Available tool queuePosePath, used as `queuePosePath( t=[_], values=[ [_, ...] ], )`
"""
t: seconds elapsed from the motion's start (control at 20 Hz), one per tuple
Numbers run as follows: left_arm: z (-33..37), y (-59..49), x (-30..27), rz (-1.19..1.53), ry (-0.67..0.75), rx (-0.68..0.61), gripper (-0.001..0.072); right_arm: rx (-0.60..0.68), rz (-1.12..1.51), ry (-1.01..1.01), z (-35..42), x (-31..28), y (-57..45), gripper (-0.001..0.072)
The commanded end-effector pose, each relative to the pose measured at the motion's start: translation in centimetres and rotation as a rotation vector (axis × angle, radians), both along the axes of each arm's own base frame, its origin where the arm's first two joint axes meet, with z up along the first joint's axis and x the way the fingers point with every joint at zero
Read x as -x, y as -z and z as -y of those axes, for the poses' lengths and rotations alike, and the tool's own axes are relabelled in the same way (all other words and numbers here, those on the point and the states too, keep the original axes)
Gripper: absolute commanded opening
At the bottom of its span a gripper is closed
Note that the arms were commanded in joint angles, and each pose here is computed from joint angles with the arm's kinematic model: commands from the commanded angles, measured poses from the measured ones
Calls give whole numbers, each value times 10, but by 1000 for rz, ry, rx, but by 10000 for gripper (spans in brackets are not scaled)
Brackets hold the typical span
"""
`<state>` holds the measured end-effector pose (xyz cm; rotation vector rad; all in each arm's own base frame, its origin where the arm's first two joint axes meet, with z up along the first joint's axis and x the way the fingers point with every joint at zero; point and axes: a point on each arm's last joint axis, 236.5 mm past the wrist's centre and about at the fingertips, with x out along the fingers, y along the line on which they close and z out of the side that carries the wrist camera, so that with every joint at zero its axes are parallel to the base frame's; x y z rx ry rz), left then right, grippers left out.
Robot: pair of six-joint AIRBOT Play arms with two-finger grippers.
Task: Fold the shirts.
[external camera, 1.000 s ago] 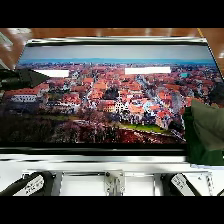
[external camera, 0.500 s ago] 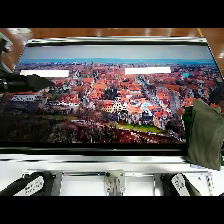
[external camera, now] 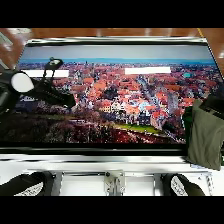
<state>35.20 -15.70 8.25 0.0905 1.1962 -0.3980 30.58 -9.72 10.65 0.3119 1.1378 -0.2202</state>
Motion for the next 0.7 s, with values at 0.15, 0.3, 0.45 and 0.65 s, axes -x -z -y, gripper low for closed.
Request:
queuePosePath(
  t=[0.15, 0.3, 0.45, 0.65],
  values=[
    [6, 17, 1, -34, -20, -56, 533, -21, -19, -106, -42, -15, 8, 693],
    [6, 17, 1, -34, -20, -56, 532, -20, -19, -106, -41, -15, 8, 694],
    [6, 17, 1, -34, -21, -55, 533, -20, -19, -106, -41, -15, 8, 694],
    [6, 17, 1, -34, -21, -56, 532, -20, -19, -106, -41, -15, 8, 694]
  ],
)
